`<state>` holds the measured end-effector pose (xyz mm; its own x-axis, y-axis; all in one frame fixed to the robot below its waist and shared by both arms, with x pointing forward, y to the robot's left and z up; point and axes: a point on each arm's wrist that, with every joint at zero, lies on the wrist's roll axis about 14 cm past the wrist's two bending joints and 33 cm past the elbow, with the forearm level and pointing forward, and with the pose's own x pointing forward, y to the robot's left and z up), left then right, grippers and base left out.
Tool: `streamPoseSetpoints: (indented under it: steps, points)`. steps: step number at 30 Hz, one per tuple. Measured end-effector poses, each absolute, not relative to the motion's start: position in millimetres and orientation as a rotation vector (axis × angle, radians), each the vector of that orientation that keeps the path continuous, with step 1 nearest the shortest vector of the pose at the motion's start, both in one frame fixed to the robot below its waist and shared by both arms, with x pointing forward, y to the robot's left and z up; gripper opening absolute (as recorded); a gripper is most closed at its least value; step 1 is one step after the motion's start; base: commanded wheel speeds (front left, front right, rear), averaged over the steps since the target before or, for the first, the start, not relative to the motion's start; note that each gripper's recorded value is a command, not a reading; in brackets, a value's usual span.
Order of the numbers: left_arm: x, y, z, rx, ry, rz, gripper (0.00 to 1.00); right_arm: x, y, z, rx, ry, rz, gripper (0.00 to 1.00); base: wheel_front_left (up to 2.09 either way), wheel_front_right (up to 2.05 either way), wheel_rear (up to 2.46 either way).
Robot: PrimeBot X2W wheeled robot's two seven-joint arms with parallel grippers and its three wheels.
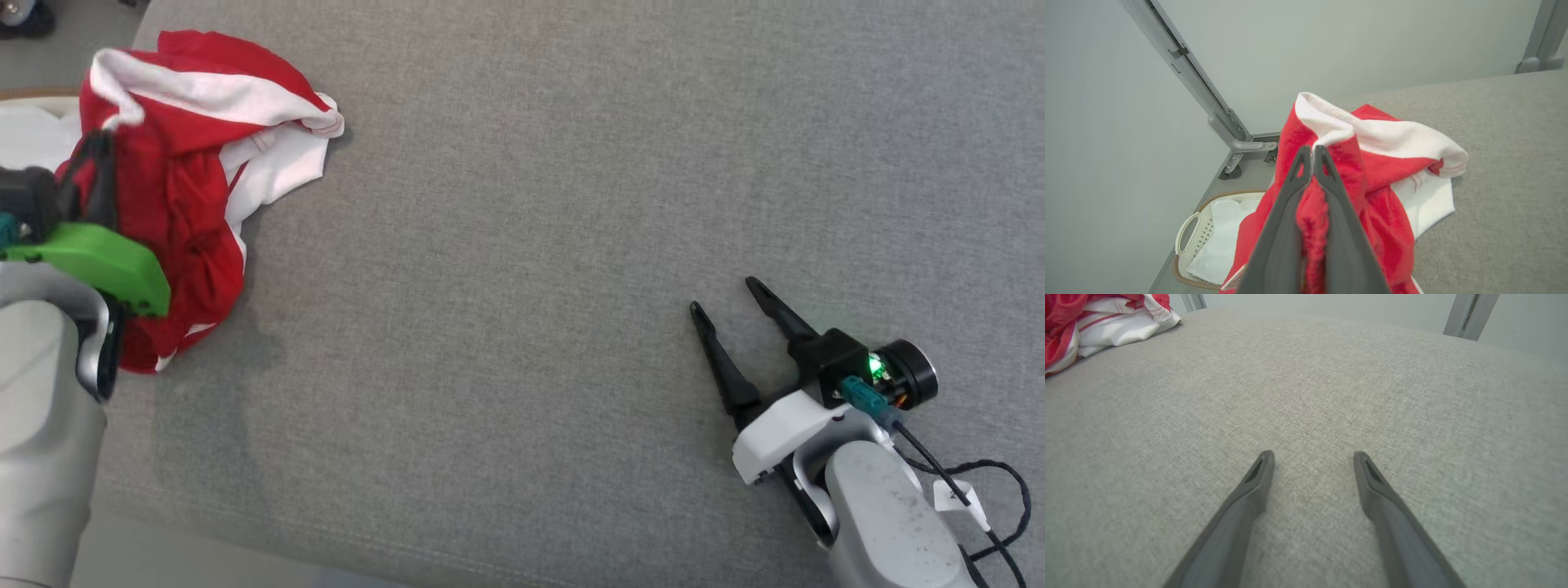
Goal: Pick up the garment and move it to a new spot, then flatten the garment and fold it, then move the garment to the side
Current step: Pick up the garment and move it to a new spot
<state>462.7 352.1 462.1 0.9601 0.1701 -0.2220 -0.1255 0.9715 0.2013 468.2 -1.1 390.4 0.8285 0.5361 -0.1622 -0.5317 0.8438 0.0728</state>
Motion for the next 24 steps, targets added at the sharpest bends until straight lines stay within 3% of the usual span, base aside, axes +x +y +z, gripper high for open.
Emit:
streamPoseSetpoints:
  steps: [10, 16, 24]
  points:
    - [487.0, 268.8, 630.3, 0.324, -0.281, -0.074, 0.00, 442.8, -22.6, 414.0, 0.048, 0.166, 0.508, 1.00, 0.00, 0.00, 0.00]
    - [492.0, 157.5, 677.0, 0.215, -0.471, -0.327, 0.00, 430.5, -57.1, 431.5, 0.081, 0.138, 0.411, 1.00, 0.00, 0.00, 0.00]
    - [481.2, 16.4, 702.4, -0.015, -0.564, -0.645, 0.00, 411.4, -120.3, 444.7, 0.071, 0.111, 0.240, 1.00, 0.00, 0.00, 0.00]
